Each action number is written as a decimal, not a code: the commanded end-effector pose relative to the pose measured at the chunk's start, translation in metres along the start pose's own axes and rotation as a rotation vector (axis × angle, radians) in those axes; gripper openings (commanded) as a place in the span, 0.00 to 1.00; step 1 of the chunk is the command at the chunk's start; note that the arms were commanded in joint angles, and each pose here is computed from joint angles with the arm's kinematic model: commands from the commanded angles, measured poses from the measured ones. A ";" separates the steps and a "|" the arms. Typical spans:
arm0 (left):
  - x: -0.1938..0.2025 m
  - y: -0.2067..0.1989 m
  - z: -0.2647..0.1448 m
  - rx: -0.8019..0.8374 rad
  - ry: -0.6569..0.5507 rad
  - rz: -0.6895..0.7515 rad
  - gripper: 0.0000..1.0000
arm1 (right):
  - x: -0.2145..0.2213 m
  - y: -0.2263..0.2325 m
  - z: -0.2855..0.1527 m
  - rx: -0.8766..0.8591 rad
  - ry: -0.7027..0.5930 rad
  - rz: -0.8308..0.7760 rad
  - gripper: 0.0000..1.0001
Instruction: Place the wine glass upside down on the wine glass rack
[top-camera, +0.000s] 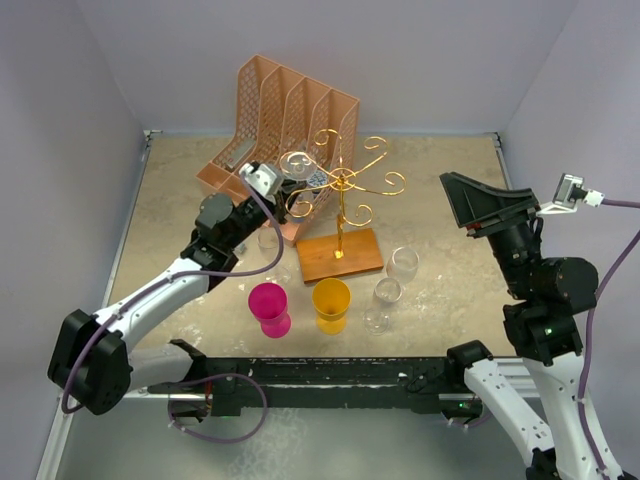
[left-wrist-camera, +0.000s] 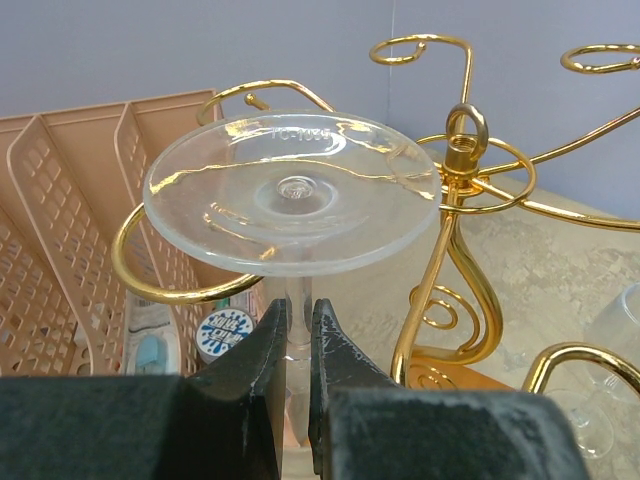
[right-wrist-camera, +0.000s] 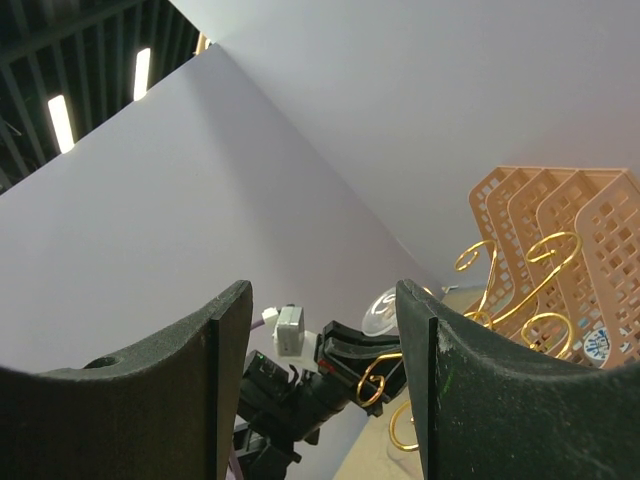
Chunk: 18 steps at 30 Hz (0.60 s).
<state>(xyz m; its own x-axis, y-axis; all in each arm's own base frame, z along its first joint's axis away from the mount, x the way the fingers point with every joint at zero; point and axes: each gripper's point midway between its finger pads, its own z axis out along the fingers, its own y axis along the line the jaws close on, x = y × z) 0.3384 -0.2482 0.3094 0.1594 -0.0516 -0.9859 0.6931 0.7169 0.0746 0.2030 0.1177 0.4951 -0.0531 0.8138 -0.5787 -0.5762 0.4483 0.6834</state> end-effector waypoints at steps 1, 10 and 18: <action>-0.041 0.010 0.009 -0.029 -0.108 0.011 0.00 | -0.007 0.010 -0.001 -0.033 -0.027 -0.002 0.61; -0.030 0.014 0.015 -0.050 -0.055 -0.033 0.00 | -0.004 0.007 0.001 -0.028 -0.019 -0.005 0.61; -0.022 -0.003 0.016 0.055 -0.004 -0.015 0.00 | -0.003 0.006 0.002 -0.029 -0.010 -0.004 0.61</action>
<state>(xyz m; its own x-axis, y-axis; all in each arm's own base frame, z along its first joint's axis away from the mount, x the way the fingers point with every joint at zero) 0.3476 -0.2554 0.3047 0.0860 -0.0458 -0.9952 0.7007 0.7130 0.0277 0.2040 0.1182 0.4929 -0.0575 0.8122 -0.5806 -0.5723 0.4497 0.6857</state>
